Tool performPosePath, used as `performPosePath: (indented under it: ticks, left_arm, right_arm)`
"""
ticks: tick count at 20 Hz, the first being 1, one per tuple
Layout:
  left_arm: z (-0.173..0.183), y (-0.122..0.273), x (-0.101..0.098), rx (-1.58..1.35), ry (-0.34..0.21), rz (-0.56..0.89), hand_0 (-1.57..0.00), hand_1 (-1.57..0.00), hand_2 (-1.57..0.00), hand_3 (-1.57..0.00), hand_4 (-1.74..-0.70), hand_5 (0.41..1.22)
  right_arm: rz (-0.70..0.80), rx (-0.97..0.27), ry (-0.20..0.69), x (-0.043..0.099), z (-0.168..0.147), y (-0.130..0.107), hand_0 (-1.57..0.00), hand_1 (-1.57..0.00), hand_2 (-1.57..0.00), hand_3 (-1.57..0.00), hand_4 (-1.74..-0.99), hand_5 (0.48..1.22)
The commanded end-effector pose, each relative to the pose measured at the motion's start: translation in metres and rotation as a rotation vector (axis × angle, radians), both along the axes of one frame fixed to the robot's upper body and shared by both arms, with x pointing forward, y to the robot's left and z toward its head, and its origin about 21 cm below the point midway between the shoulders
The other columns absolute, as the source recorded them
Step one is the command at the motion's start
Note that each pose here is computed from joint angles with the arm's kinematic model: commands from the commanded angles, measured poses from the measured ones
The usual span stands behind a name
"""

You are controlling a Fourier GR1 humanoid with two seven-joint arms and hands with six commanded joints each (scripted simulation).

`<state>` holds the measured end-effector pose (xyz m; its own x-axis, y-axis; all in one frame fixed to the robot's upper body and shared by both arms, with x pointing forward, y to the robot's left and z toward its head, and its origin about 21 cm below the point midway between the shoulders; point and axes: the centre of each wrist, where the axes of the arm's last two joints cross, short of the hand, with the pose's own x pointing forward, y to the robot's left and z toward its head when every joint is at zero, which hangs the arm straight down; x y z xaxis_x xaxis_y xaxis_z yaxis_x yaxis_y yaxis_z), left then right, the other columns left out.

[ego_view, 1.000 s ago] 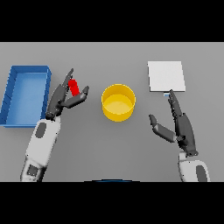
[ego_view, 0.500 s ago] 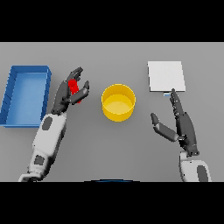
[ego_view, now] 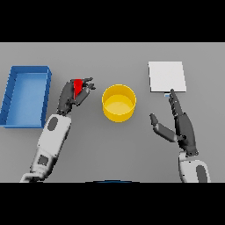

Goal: Pick up the red beaker and tilt it to pour out 1 green nut into yellow bowl. Pick up the yellow bowl and place it on the metallic measuring scale.

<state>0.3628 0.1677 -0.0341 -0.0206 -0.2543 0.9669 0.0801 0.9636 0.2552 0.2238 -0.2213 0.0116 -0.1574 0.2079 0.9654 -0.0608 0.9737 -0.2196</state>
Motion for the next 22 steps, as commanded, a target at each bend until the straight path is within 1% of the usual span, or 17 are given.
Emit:
performPosePath:
  ticks: [1, 2, 3, 5, 8, 9, 11, 13, 15, 16, 17, 18, 19, 21, 22]
  left_arm:
    - [0.004, 0.0, 0.003, -0.036, -0.005, -0.003, -1.43, -1.44, -1.45, -1.4, -1.58, 1.171]
    - [0.007, 0.002, 0.004, -0.08, -0.025, -0.011, -1.46, -1.47, -1.47, -1.43, -1.61, 1.165]
    - [0.011, 0.004, 0.005, -0.117, -0.029, -0.016, -1.48, -1.49, -1.49, -1.46, -1.64, 1.157]
    - [0.024, 0.01, 0.008, -0.163, -0.066, -0.028, -1.51, -1.52, -1.52, -1.5, -1.68, 1.144]
    - [0.043, 0.011, 0.014, -0.169, -0.078, -0.044, -1.54, -1.54, -1.55, -1.54, -1.71, 1.132]
    - [0.047, 0.012, 0.014, -0.159, -0.092, -0.065, -1.55, -1.55, -1.55, -1.54, -1.71, 1.132]
    - [0.054, 0.015, 0.016, -0.113, -0.099, -0.089, -1.56, -1.56, -1.56, -1.55, -1.72, 1.13]
    - [0.059, 0.018, 0.017, -0.074, -0.103, -0.102, -1.56, -1.56, -1.56, -1.55, -1.72, 1.133]
    - [0.063, 0.021, 0.018, -0.036, -0.106, -0.113, -1.56, -1.56, -1.56, -1.55, -1.72, 1.138]
    - [0.065, 0.024, 0.019, -0.017, -0.114, -0.111, -1.56, -1.56, -1.56, -1.55, -1.72, 1.139]
    - [0.071, 0.024, 0.02, 0.031, -0.122, -0.125, -1.56, -1.56, -1.56, -1.56, -1.73, 1.138]
    - [0.077, 0.022, 0.022, 0.091, -0.128, -0.143, -1.56, -1.56, -1.56, -1.56, -1.73, 1.134]
    - [0.08, 0.021, 0.021, 0.141, -0.123, -0.168, -1.56, -1.56, -1.56, -1.56, -1.73, 1.129]
    - [0.093, 0.016, 0.022, 0.273, -0.137, -0.214, -1.57, -1.57, -1.57, -1.56, -1.74, 1.12]
    - [0.101, 0.017, 0.024, 0.35, -0.139, -0.237, -1.57, -1.57, -1.57, -1.57, -1.74, 1.12]
  right_arm:
    - [-0.004, -0.001, 0.009, 0.0, 0.0, -0.003, 0.0, 0.0, 0.0, 0.0, -1.251, 0.641]
    - [-0.004, -0.011, 0.002, 0.002, 0.001, -0.002, 0.0, 0.0, 0.0, 0.0, -1.245, 0.642]
    - [0.003, -0.009, -0.003, -0.001, 0.0, 0.0, 0.0, 0.0, 0.0, 0.0, -1.248, 0.645]
    - [-0.003, -0.03, -0.004, -0.003, 0.002, -0.003, 0.0, 0.0, 0.0, 0.0, -1.238, 0.643]
    - [-0.006, -0.033, -0.003, -0.001, 0.004, -0.003, 0.0, 0.0, 0.0, 0.0, -1.228, 0.645]
    - [0.002, -0.03, -0.013, -0.001, 0.004, -0.001, 0.0, 0.0, 0.0, 0.0, -1.227, 0.647]
    - [-0.002, -0.042, -0.03, -0.003, 0.002, 0.0, 0.0, 0.0, 0.0, 0.0, -1.219, 0.653]
    - [0.0, -0.054, -0.045, -0.001, 0.005, 0.0, 0.0, 0.0, 0.0, 0.0, -1.219, 0.659]
    - [-0.013, -0.068, -0.03, 0.004, 0.004, -0.004, 0.0, 0.0, 0.0, 0.0, -1.219, 0.661]
    - [-0.011, -0.068, -0.036, 0.002, 0.002, -0.002, 0.0, 0.0, 0.0, 0.0, -1.219, 0.661]
    - [-0.001, -0.07, -0.045, 0.001, 0.002, -0.002, 0.0, 0.0, 0.0, 0.0, -1.213, 0.662]
    - [-0.005, -0.083, -0.041, 0.001, 0.003, -0.003, 0.0, 0.0, 0.0, 0.0, -1.21, 0.664]
    - [-0.011, -0.071, -0.035, 0.0, 0.001, -0.002, 0.0, 0.0, 0.0, 0.0, -1.202, 0.662]
    - [-0.009, -0.076, -0.024, -0.002, 0.002, -0.002, 0.0, 0.0, 0.0, 0.0, -1.194, 0.658]
    - [-0.005, -0.083, -0.018, -0.001, 0.002, 0.0, 0.0, 0.0, 0.0, 0.0, -1.19, 0.658]
